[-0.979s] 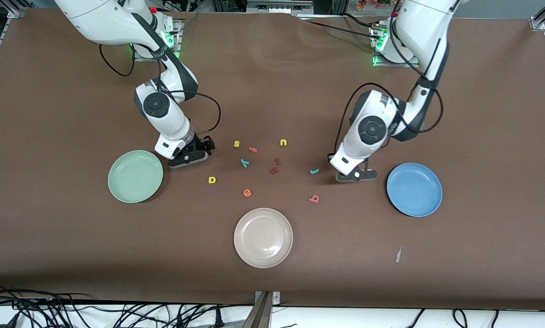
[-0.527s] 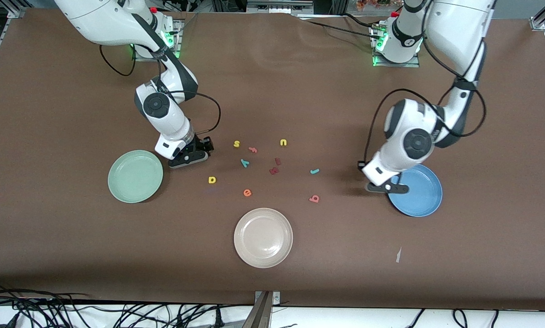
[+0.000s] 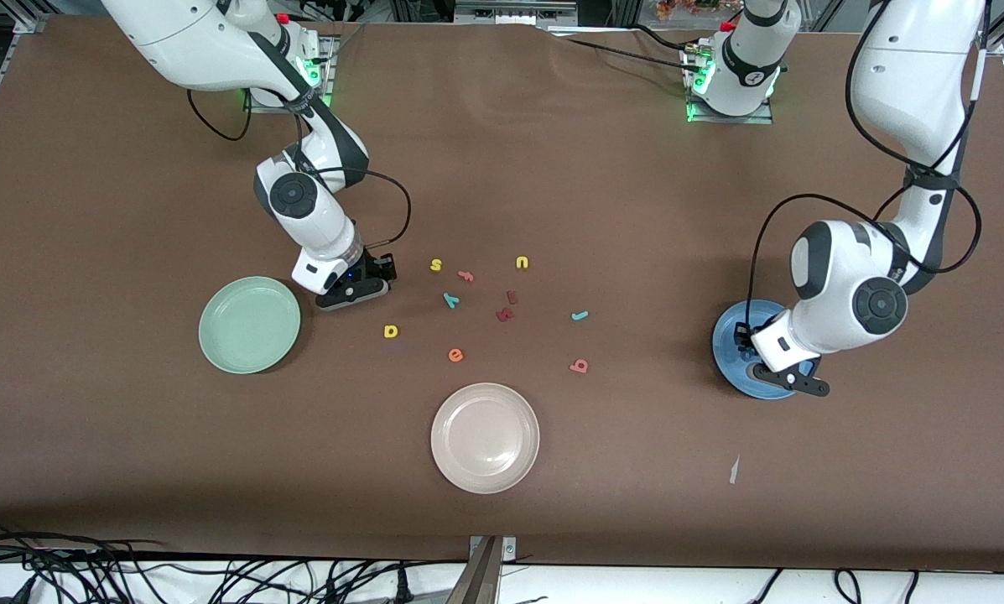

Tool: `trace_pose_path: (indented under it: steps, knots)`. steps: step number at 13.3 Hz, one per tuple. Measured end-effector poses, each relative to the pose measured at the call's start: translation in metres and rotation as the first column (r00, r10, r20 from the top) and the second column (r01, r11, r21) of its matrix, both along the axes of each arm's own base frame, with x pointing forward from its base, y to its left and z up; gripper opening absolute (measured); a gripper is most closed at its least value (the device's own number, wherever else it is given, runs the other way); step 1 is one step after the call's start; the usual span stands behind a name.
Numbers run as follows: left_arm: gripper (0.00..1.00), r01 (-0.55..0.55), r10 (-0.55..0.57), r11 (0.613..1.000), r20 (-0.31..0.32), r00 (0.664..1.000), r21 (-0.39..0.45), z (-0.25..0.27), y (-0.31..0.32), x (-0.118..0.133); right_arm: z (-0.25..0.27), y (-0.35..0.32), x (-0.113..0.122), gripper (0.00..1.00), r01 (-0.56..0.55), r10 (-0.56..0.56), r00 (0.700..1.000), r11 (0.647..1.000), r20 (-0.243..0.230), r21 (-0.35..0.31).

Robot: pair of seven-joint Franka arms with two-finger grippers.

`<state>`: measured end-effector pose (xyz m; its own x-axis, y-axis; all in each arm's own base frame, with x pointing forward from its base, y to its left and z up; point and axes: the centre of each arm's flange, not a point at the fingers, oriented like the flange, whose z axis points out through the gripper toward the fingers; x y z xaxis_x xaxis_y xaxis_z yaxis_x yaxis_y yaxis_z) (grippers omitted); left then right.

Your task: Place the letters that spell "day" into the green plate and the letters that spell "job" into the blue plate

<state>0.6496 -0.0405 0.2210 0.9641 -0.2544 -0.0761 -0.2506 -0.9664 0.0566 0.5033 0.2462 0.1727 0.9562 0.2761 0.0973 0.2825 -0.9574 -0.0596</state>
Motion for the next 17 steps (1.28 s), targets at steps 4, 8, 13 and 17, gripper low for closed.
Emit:
trace_pose_path:
  steps: [4, 8, 13, 17]
  knots:
    - [0.80, -0.026, 0.025, 1.000, -0.054, 0.998, -0.010, 0.005, -0.019, 0.004, 0.001, 0.000, 0.001, 0.36, 0.001, -0.001, 1.000, 1.000, 0.003, 0.000]
    - [1.00, 0.225, -0.230, 0.971, -0.072, 0.970, -0.081, 0.008, -0.094, -0.005, 0.007, -0.003, 0.006, 0.28, 0.000, 0.000, 1.000, 1.000, 0.019, -0.005]
    - [1.00, 0.720, -0.709, 0.666, 0.133, 0.692, -0.194, -0.021, -0.162, -0.003, 0.082, -0.092, 0.053, 0.28, -0.086, 0.090, 0.996, 0.986, 0.022, -0.146]
    - [1.00, 0.802, -0.785, 0.571, 0.170, 0.596, -0.175, -0.011, -0.252, -0.027, 0.111, -0.194, 0.068, 0.31, -0.144, 0.147, 0.989, 0.971, 0.003, -0.192]
